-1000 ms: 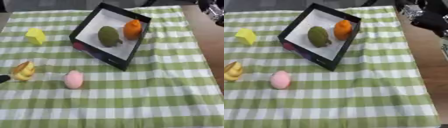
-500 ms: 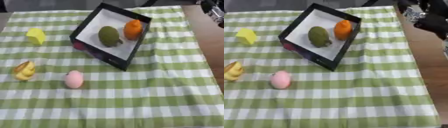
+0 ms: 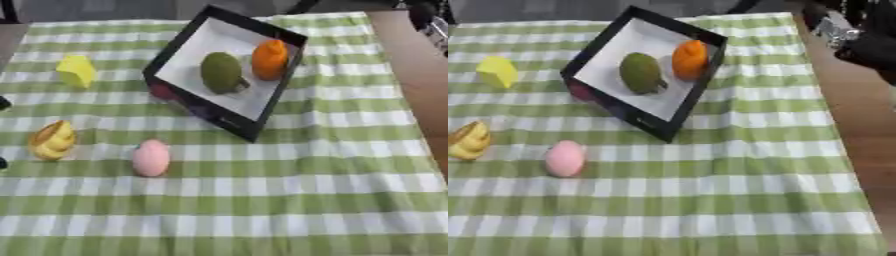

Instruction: Pick up objects on the table and place them in the box.

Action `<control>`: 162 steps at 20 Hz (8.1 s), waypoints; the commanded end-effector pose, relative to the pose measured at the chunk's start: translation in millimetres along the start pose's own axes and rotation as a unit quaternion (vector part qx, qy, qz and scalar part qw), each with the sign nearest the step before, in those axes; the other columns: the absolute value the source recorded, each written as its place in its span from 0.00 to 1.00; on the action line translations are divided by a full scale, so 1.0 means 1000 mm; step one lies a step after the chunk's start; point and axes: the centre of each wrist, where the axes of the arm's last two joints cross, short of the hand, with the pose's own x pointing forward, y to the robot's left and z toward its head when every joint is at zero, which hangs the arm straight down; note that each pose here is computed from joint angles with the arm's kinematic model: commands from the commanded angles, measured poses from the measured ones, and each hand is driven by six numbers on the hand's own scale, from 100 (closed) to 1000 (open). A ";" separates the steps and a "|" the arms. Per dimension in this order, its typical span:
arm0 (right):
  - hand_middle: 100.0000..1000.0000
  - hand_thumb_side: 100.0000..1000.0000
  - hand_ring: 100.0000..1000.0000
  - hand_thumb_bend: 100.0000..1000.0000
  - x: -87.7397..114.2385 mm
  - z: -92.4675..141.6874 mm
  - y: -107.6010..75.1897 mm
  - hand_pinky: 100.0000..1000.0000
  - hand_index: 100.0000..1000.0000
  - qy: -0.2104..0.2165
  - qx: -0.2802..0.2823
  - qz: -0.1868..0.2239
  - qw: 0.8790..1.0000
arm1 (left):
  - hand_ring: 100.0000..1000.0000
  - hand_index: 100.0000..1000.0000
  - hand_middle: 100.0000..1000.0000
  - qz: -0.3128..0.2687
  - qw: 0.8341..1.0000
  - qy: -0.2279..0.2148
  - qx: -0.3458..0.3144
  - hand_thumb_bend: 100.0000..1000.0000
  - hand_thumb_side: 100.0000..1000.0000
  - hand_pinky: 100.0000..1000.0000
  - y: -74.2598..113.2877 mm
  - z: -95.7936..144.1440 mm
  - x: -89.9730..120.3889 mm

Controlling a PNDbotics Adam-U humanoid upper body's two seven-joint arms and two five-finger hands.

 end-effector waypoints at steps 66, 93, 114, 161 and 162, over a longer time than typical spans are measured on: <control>0.68 0.26 0.80 0.16 0.010 -0.009 0.002 0.99 0.76 -0.018 0.023 -0.008 1.000 | 0.66 0.61 0.60 -0.195 0.947 -0.195 0.164 0.17 0.00 0.70 0.088 -0.083 0.176; 0.67 0.27 0.80 0.16 0.027 -0.029 0.012 0.99 0.76 -0.055 0.050 -0.033 0.997 | 0.78 0.87 0.75 -0.227 0.939 -0.195 0.168 0.79 0.32 0.83 0.071 -0.171 0.157; 0.68 0.27 0.80 0.16 0.018 -0.022 0.006 0.99 0.76 -0.039 0.025 -0.025 0.999 | 0.80 0.84 0.75 -0.057 0.987 -0.083 0.124 0.66 0.21 0.87 0.141 -0.075 0.018; 0.68 0.31 0.80 0.12 0.020 -0.028 0.004 0.99 0.76 -0.051 0.037 -0.011 0.998 | 0.84 0.79 0.75 -0.172 0.979 -0.012 0.114 0.60 0.00 0.87 0.133 -0.068 -0.027; 0.68 0.31 0.80 0.12 0.020 -0.029 0.003 0.99 0.76 -0.051 0.037 -0.010 0.998 | 0.84 0.79 0.75 -0.176 0.977 -0.010 0.119 0.60 0.00 0.87 0.134 -0.068 -0.027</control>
